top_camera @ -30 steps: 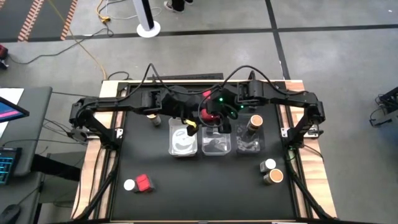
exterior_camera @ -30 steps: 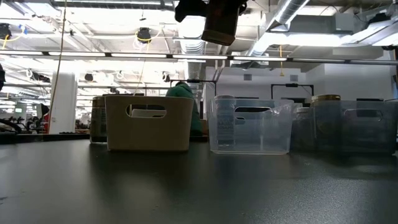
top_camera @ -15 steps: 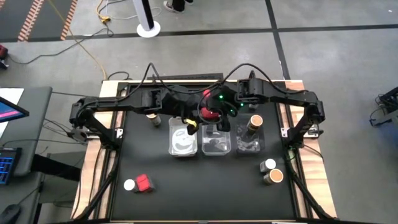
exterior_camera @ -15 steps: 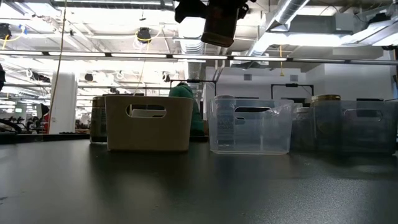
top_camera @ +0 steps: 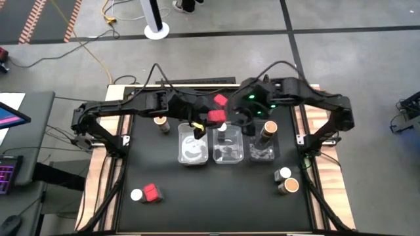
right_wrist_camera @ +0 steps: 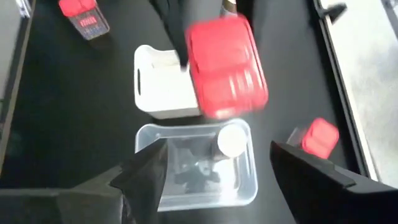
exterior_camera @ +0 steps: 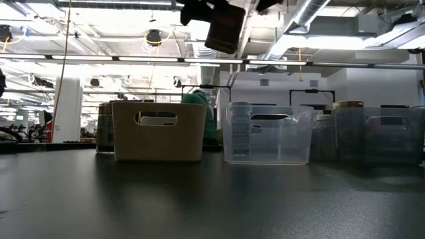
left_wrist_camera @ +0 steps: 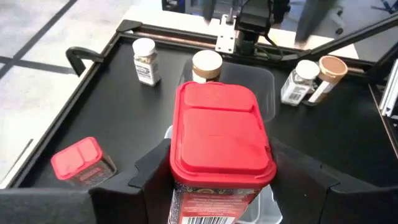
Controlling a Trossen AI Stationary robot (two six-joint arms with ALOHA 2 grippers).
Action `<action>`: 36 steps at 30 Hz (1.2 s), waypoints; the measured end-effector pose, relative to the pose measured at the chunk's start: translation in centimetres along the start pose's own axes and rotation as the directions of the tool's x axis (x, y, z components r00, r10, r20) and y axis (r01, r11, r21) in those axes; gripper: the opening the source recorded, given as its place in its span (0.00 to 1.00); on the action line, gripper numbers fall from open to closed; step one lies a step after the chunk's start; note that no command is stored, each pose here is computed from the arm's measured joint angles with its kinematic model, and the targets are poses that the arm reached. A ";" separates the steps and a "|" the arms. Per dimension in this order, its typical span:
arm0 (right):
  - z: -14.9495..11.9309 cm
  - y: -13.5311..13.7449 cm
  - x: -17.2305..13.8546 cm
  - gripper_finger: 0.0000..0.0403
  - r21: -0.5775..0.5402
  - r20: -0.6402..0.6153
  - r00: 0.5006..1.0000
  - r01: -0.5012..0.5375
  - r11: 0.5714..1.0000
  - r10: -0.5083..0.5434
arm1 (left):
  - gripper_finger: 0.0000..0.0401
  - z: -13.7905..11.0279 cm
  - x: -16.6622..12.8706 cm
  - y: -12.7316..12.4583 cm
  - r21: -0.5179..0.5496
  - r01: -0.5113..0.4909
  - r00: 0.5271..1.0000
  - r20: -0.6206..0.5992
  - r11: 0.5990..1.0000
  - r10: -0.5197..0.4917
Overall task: Sort spices by type
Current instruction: Put the bottom right red seasoning can into the white bin
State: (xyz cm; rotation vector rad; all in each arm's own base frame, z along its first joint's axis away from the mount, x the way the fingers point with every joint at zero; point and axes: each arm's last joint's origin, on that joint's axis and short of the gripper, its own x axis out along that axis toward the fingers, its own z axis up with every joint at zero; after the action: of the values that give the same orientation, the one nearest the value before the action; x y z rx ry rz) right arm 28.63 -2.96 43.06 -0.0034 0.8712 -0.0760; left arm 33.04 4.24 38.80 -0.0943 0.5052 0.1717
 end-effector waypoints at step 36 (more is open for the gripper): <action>-3.7 2.1 -7.3 0.77 0.349 0.012 0.999 0.042 0.936 -0.049 | 0.54 -13.9 -4.6 2.6 -0.060 -0.032 0.989 0.142 0.998 0.040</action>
State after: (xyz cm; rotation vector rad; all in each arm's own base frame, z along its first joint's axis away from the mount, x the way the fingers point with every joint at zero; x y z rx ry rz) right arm 21.29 -0.30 46.17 0.3085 0.8274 -0.2734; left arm 22.03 4.36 28.84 -0.1281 0.3589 0.2267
